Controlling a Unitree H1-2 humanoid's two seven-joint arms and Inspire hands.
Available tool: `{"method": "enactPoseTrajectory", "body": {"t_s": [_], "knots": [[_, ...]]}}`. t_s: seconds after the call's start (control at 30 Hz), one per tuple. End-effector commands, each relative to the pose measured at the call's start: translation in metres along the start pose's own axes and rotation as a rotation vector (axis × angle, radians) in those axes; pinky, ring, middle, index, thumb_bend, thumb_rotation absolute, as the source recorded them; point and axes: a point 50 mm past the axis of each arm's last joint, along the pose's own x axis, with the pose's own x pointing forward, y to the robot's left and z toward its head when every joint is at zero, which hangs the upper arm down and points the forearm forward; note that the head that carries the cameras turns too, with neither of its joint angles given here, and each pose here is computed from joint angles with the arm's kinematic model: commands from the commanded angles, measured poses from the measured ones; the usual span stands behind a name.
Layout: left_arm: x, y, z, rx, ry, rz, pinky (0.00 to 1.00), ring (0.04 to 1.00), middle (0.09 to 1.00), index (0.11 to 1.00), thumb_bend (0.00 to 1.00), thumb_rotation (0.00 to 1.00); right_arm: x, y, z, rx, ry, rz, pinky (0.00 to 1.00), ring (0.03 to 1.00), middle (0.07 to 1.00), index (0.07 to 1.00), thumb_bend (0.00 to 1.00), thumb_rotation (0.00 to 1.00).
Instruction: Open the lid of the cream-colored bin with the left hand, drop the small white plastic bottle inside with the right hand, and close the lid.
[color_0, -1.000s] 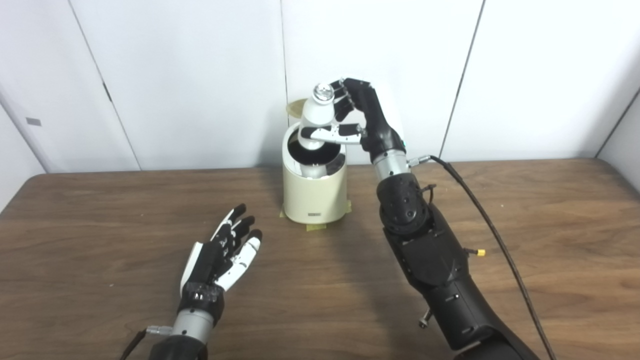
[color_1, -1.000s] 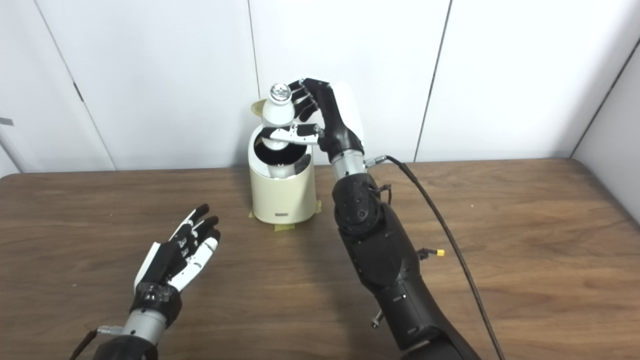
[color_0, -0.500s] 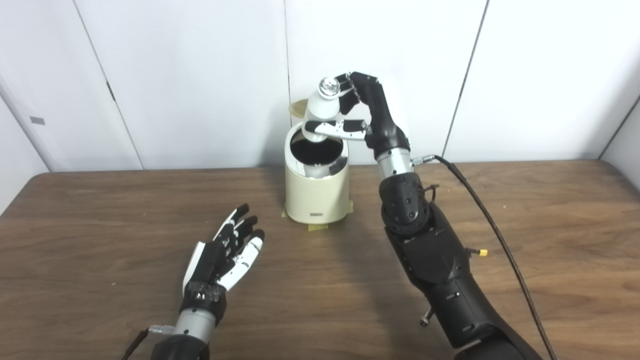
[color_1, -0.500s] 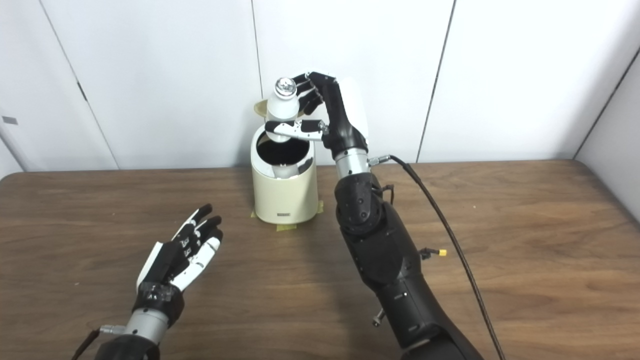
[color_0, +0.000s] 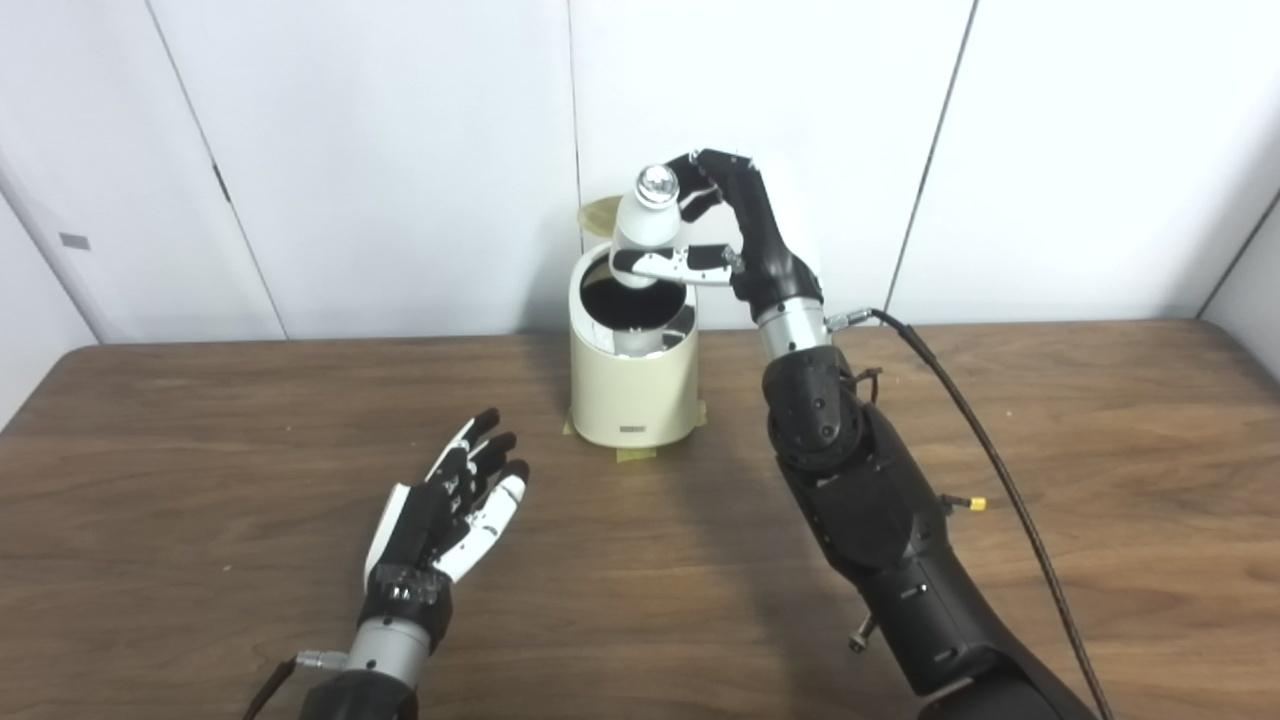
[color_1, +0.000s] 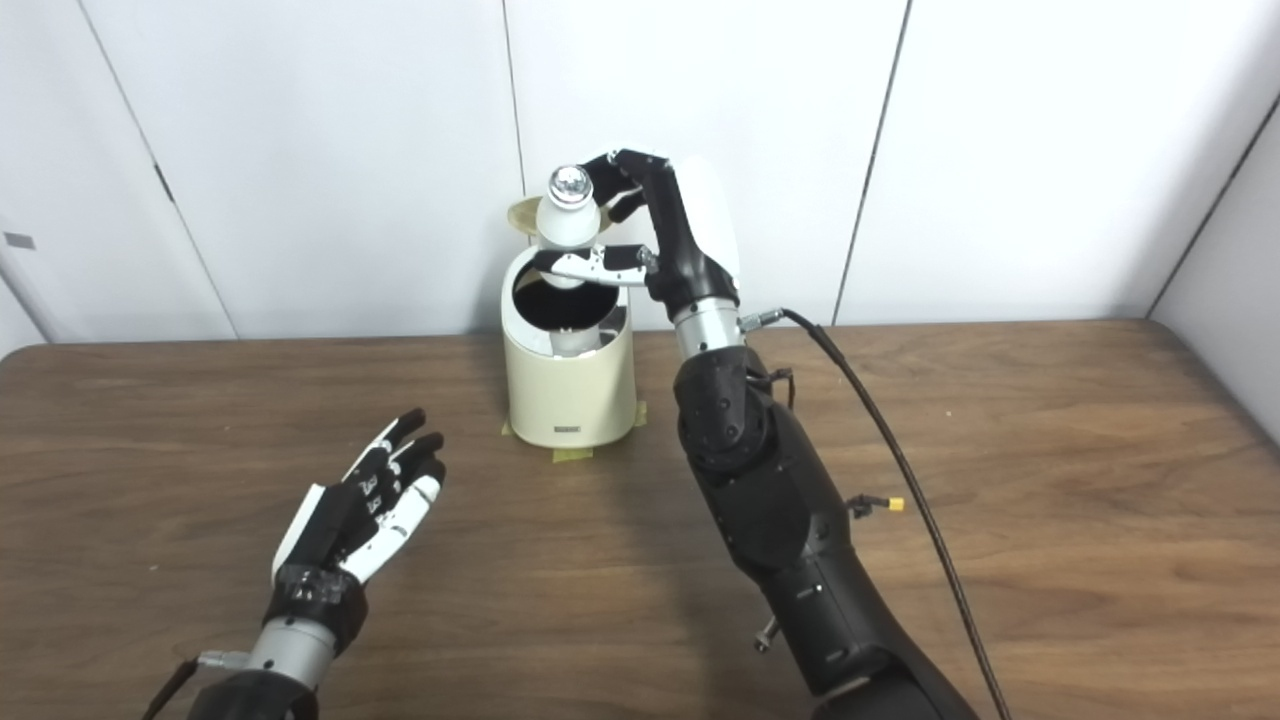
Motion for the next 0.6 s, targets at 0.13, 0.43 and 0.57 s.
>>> {"method": "enactPoseTrajectory", "body": {"t_s": [0.13, 0.43, 0.57], "knots": [[-0.0009, 0.0006, 0.0164, 0.017, -0.063, -0.018, 1.0, 0.933, 0.886, 0.94, 0.32, 0.42, 0.014, -0.0055, 0.0197, -0.009, -0.097, -0.037, 0.47, 0.588, 0.542, 0.476, 0.52, 0.0], [-0.0012, -0.0001, 0.0163, 0.012, -0.063, -0.019, 1.0, 0.927, 0.88, 0.928, 0.28, 0.38, 0.0125, -0.0047, 0.0171, -0.075, -0.106, -0.026, 0.48, 0.607, 0.592, 0.486, 0.52, 0.07], [-0.0019, 0.0002, 0.0169, 0.014, -0.065, -0.015, 1.0, 0.928, 0.882, 0.924, 0.28, 0.36, 0.0112, -0.0047, 0.0167, -0.098, -0.101, -0.021, 0.55, 0.657, 0.66, 0.493, 0.52, 0.13]]}}
